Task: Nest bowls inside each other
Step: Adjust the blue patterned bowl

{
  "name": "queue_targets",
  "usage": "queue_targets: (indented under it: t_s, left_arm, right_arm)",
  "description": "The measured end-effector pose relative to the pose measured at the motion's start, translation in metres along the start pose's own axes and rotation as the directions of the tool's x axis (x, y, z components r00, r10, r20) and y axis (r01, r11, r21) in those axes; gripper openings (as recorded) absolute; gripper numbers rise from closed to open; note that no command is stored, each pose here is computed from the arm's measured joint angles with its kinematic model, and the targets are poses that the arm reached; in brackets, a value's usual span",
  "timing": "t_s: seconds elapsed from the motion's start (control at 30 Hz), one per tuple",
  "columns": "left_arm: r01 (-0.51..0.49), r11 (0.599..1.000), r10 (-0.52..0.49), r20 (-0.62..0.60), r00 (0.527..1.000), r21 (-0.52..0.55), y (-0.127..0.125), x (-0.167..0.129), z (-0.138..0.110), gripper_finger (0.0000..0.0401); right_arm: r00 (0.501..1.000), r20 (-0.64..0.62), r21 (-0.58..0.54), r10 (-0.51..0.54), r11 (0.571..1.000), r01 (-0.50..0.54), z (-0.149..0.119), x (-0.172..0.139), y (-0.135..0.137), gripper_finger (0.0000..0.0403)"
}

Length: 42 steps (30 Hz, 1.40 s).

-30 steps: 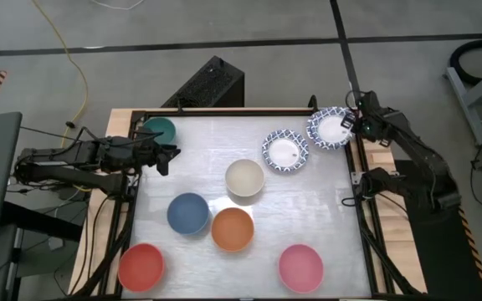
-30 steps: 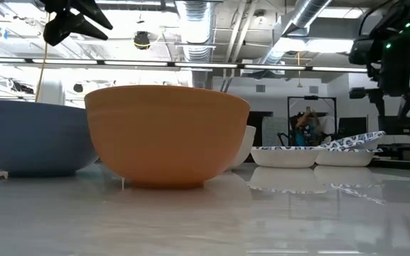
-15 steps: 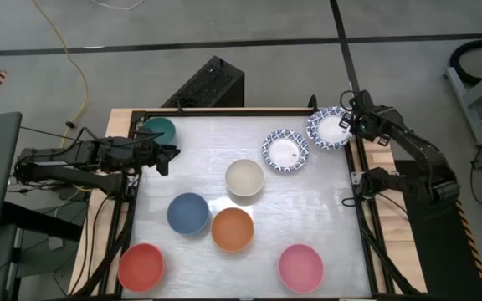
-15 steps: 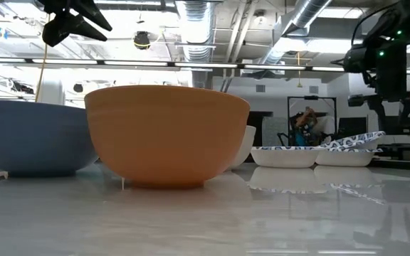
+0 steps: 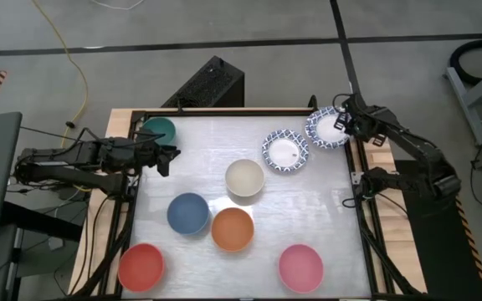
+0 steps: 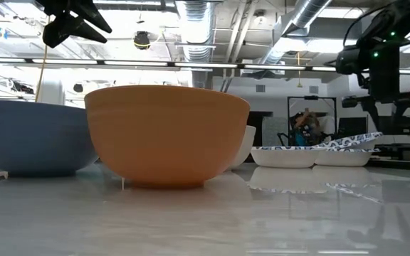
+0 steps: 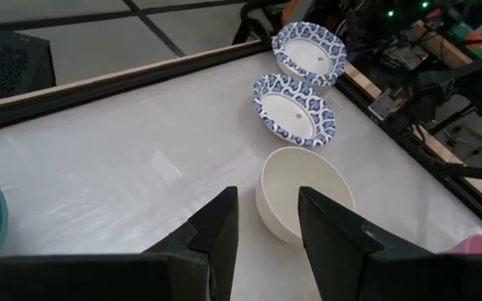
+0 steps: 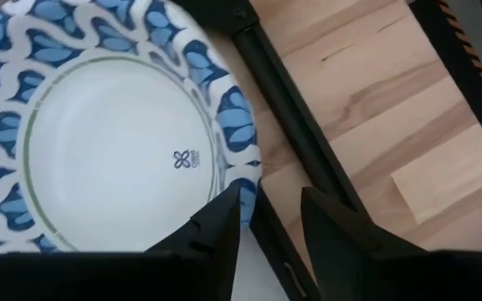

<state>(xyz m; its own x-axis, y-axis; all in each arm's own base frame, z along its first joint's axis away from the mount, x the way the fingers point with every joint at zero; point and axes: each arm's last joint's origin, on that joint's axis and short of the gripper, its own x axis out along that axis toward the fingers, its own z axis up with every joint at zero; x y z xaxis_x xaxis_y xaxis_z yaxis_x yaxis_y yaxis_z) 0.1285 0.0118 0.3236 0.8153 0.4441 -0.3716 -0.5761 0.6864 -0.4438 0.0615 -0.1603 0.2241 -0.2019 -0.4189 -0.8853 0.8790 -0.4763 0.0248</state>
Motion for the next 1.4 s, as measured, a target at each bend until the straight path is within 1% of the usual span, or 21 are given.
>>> queue_targets:
  t_s: [0.07,0.2,0.37,0.67,0.87,0.93,1.03,1.3,1.4]
  left_arm:
    - [0.003,1.0,-0.003,-0.003,1.0,0.0,0.0,0.0,0.0,0.0115]
    - [0.007,1.0,-0.007,-0.007,1.0,-0.001,0.0,0.0,0.0,0.0115]
    - [0.007,1.0,-0.007,-0.007,1.0,-0.001,0.0,0.0,0.0,0.0115]
    - [0.01,1.0,-0.01,-0.009,1.0,-0.001,0.0,0.0,0.0,0.0115]
    - [0.015,1.0,-0.015,-0.014,1.0,-0.001,0.0,0.0,0.0,0.0115]
    - [0.015,1.0,-0.015,-0.013,1.0,-0.001,0.0,0.0,0.0,0.0115]
    - [0.015,1.0,-0.015,-0.013,1.0,0.004,0.0,0.0,0.0,0.0115]
    - [0.015,1.0,-0.015,-0.012,1.0,0.009,0.0,0.0,0.0,0.0115]
    - [0.016,1.0,-0.015,-0.011,1.0,0.008,-0.001,0.0,0.0,0.0115]
  right_arm:
    - [1.0,0.0,-0.016,0.007,1.0,-0.007,-0.002,-0.001,0.002,0.0147]
    - [1.0,-0.003,-0.014,0.02,1.0,-0.02,-0.006,-0.001,0.007,0.0147]
    - [1.0,-0.019,-0.008,-0.024,1.0,0.024,-0.013,0.002,0.012,0.0147]
    - [0.998,-0.046,-0.06,-0.048,0.997,0.045,-0.024,0.012,0.028,0.0147]
    - [0.995,-0.07,-0.123,-0.068,0.991,0.059,-0.034,0.016,0.037,0.0147]
    - [0.995,-0.072,-0.122,-0.065,0.991,0.056,-0.036,0.016,0.039,0.0143]
    - [0.995,-0.075,-0.13,-0.061,0.99,0.051,-0.038,0.016,0.04,0.0125]
    - [0.991,-0.13,-0.161,-0.016,0.987,-0.005,-0.043,0.013,0.043,0.0049]
    - [0.99,-0.137,-0.15,0.015,0.988,-0.036,-0.042,0.01,0.042,0.0025]
